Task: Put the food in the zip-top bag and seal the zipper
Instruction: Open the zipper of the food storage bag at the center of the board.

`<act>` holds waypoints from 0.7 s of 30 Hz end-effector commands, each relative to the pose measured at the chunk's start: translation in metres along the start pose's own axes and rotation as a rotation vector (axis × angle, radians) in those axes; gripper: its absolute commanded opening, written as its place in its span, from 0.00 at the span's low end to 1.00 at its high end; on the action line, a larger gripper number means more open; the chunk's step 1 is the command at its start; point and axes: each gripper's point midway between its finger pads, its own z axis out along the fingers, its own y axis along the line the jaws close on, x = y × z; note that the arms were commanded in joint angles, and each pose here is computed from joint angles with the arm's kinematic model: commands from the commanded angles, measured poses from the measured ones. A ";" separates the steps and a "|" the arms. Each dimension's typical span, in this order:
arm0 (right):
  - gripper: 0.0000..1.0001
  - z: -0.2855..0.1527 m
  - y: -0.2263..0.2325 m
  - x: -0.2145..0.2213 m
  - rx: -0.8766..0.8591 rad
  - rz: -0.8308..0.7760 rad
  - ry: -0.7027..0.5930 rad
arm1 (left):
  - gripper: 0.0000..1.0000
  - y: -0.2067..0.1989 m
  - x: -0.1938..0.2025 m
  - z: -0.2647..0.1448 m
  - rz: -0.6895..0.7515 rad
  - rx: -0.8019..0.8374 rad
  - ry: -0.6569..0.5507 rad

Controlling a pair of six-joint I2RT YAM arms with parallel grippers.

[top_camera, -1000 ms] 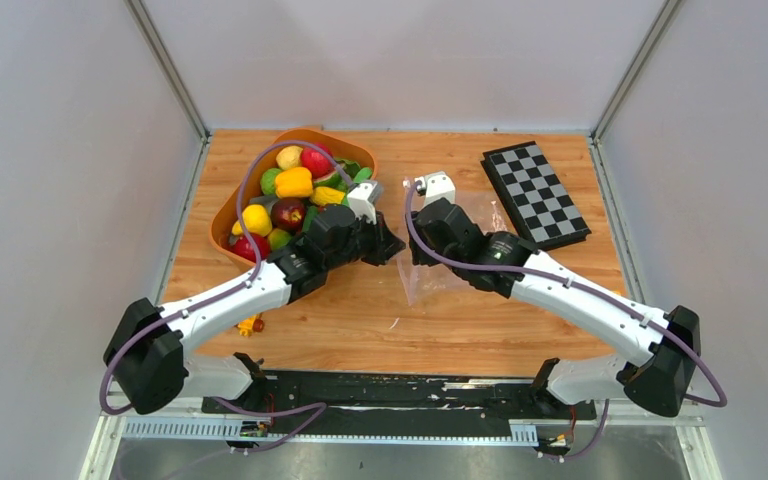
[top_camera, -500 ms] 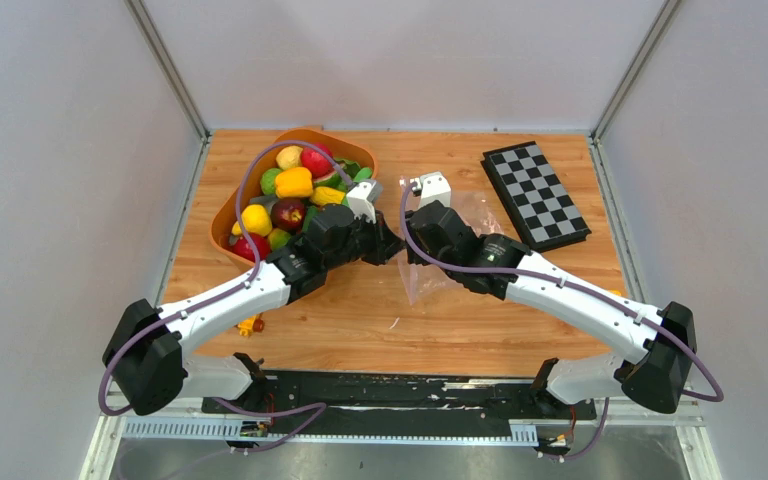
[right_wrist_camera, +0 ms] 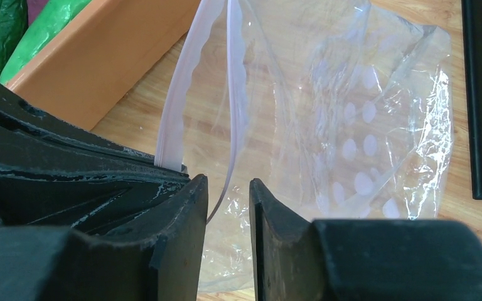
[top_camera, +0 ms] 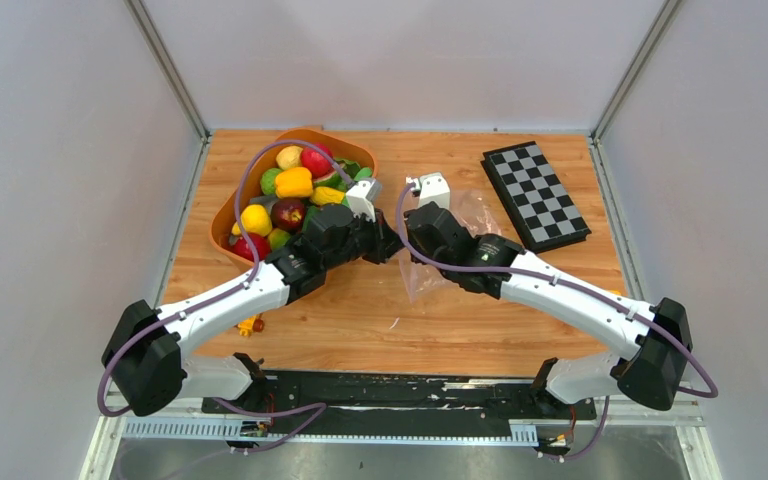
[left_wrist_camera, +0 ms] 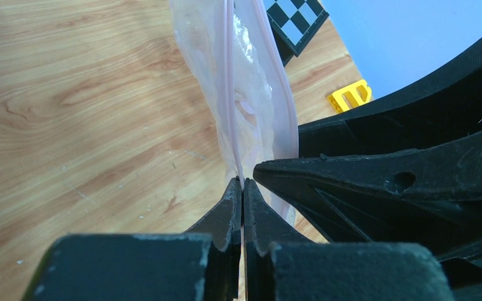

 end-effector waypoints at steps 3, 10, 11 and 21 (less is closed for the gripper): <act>0.30 -0.004 0.002 -0.007 -0.005 0.019 -0.041 | 0.00 -0.022 -0.029 -0.008 -0.002 0.064 -0.086; 0.07 -0.007 -0.007 -0.007 0.036 0.015 -0.037 | 0.00 -0.016 -0.028 -0.009 0.005 0.031 -0.087; 0.02 -0.010 -0.008 -0.010 0.031 0.012 -0.046 | 0.00 -0.012 -0.027 -0.008 0.011 0.013 -0.084; 0.00 -0.068 -0.024 -0.020 -0.099 -0.112 0.000 | 0.00 0.066 -0.009 -0.010 0.079 -0.287 0.005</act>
